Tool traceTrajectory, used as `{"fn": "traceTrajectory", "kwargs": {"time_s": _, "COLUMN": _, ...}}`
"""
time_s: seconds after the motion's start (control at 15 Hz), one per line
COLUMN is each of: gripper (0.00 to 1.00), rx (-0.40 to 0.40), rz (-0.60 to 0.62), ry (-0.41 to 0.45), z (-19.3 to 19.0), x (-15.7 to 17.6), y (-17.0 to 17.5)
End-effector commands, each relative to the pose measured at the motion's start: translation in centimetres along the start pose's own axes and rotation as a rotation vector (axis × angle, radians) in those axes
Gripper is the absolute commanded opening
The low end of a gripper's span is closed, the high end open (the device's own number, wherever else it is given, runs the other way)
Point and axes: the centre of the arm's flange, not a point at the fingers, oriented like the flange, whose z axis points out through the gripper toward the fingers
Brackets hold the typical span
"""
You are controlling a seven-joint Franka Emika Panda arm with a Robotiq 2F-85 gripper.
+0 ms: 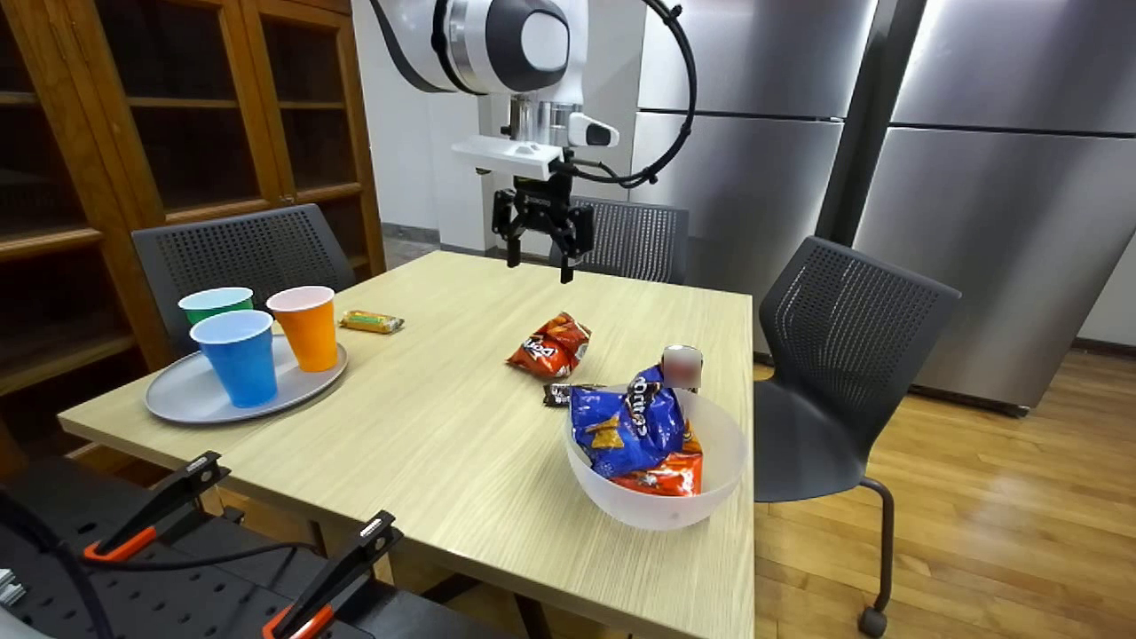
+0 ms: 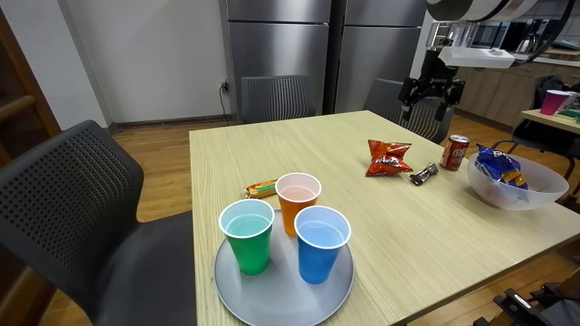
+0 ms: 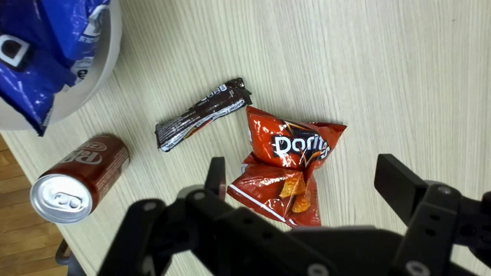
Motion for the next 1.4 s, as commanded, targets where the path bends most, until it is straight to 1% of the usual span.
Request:
{"fn": "traceTrajectory", "kwargs": {"time_s": 0.0, "gripper": 1.0, "rx": -0.027, "rz": 0.052, "ry": 0.016, "z": 1.6, "x": 0.9, "y": -2.4}}
{"fn": "traceTrajectory", "kwargs": {"time_s": 0.27, "gripper": 1.0, "rx": -0.039, "rz": 0.103, "ry": 0.008, "z": 4.0, "x": 1.4, "y": -3.9}}
{"fn": "traceTrajectory", "kwargs": {"time_s": 0.47, "gripper": 1.0, "rx": -0.044, "rz": 0.152, "ry": 0.015, "z": 5.6, "x": 2.0, "y": -4.3}}
{"fn": "traceTrajectory", "kwargs": {"time_s": 0.8, "gripper": 1.0, "rx": -0.055, "rz": 0.216, "ry": 0.027, "z": 7.3, "x": 3.3, "y": -4.3}}
{"fn": "traceTrajectory", "kwargs": {"time_s": 1.33, "gripper": 1.0, "rx": -0.056, "rz": 0.278, "ry": 0.015, "z": 9.8, "x": 5.7, "y": -3.9}}
